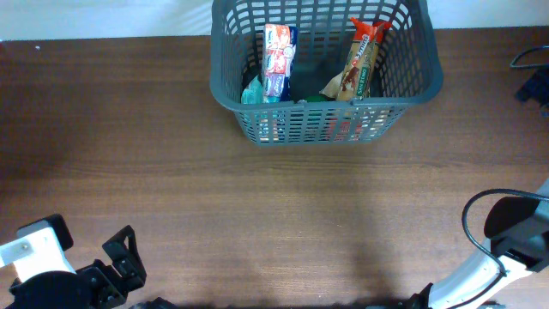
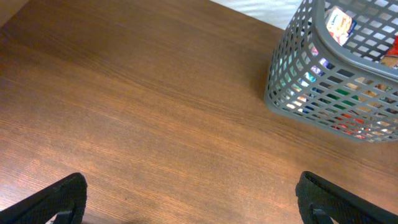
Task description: Pack container
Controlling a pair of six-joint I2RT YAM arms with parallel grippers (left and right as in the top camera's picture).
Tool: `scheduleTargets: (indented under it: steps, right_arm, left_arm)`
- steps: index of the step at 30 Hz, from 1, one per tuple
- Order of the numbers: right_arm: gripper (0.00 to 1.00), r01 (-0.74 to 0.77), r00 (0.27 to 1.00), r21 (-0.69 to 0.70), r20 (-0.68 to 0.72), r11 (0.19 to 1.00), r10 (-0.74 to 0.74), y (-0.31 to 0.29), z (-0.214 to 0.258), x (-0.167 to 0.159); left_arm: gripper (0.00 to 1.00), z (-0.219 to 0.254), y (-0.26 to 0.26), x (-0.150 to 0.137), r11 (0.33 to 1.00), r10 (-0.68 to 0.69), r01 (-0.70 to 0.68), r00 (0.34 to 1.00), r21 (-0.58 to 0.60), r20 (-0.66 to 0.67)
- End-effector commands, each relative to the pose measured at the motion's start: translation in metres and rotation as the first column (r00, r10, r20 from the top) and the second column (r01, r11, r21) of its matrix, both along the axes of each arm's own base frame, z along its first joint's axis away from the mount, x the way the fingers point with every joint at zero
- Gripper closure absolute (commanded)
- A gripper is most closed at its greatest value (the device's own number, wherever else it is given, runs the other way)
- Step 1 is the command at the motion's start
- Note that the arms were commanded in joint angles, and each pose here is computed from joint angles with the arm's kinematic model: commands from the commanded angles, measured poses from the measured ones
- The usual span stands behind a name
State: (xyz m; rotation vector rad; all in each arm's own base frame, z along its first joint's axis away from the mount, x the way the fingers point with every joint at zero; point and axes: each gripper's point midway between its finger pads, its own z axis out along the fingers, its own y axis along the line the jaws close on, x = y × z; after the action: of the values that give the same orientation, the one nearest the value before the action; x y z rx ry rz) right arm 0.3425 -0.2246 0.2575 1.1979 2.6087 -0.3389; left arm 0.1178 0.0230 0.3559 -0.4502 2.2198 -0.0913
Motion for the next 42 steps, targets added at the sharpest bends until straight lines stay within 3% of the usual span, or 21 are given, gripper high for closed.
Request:
scheduleTargets:
  steps: [1, 8, 12, 17, 21, 32, 42]
  right_arm:
    - [0.01, 0.017, 1.000, 0.002, 0.008, 1.000, -0.017, -0.001, 0.001, -0.002]
    - [0.01, 0.017, 1.000, 0.002, 0.008, 1.000, -0.017, -0.001, 0.001, -0.002]
    - [0.01, 0.017, 1.000, 0.002, 0.008, 1.000, -0.017, -0.001, 0.001, -0.002]
    - [0.01, 0.017, 1.000, 0.002, 0.008, 1.000, -0.017, -0.001, 0.001, -0.002]
    - [0.01, 0.017, 1.000, 0.002, 0.008, 1.000, -0.017, -0.001, 0.001, -0.002]
    - [0.01, 0.017, 1.000, 0.002, 0.008, 1.000, -0.017, -0.001, 0.001, -0.002]
    - [0.01, 0.017, 1.000, 0.002, 0.008, 1.000, -0.017, -0.001, 0.001, -0.002]
  left_arm:
    - [0.01, -0.002, -0.002, -0.002, 1.000, -0.016, 0.016, 1.000, -0.005, -0.003]
    - [0.01, -0.026, -0.001, 0.004, 0.998, -0.005, 0.010, 0.997, 0.069, -0.076]
    - [0.01, -0.052, -0.010, 0.025, 0.994, -0.002, 0.014, 0.994, 0.109, -0.109]
    - [0.01, -0.060, -0.048, 0.078, 0.968, -0.185, 0.178, 0.983, 0.174, 0.020]
    - [0.01, -0.058, -0.080, 0.103, 0.927, -0.358, 0.331, 0.920, 0.174, 0.158]
    - [0.01, -0.096, -0.045, 0.087, 0.963, -0.258, 0.231, 0.939, 0.136, 0.227]
    - [0.01, -0.124, -0.041, 0.080, 0.932, -0.336, 0.274, 0.899, 0.239, 0.280]
